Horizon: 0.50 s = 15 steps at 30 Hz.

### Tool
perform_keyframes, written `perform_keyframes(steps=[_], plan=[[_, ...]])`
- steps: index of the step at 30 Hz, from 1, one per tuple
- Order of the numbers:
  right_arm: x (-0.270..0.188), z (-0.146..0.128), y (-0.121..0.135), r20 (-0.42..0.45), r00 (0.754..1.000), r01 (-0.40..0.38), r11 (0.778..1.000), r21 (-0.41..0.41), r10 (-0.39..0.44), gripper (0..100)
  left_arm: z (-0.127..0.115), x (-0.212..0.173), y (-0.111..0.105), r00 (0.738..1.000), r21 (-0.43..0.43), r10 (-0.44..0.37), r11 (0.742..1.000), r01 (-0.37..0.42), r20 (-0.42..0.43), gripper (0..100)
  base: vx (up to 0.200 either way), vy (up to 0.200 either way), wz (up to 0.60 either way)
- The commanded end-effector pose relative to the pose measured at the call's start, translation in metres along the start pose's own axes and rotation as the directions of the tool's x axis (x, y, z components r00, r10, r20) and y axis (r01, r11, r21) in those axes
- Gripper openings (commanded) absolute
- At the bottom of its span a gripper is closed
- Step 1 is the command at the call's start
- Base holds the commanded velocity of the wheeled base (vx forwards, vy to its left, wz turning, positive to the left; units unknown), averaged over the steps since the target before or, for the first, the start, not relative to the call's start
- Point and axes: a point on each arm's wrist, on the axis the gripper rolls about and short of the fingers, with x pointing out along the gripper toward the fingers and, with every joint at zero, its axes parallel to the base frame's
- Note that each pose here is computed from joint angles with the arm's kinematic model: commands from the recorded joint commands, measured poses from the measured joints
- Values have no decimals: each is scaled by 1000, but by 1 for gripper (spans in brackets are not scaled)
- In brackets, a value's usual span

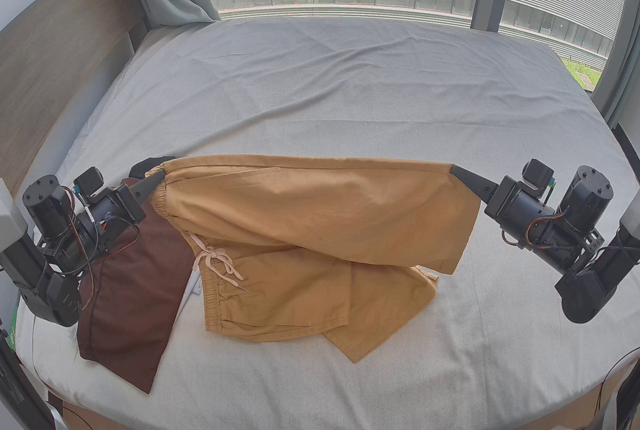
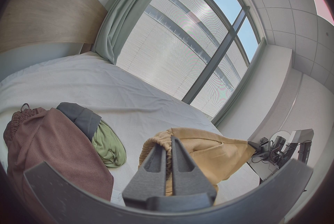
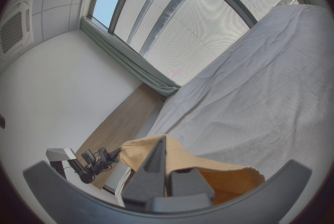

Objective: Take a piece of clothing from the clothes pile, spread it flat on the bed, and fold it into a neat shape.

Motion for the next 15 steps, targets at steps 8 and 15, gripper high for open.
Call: perform_keyframes(steps=[8, 15], plan=[[19, -1, -15, 11, 1000, 4, 1000, -4, -4, 0, 3, 7, -2, 1000, 3, -22, 1000, 22, 13, 0, 0, 0, 0], [31, -1, -29, 24, 1000, 15, 1000, -8, -14, 0, 3, 17, 3, 999, 10, -6, 1000, 5, 35, 0, 0, 0, 0]])
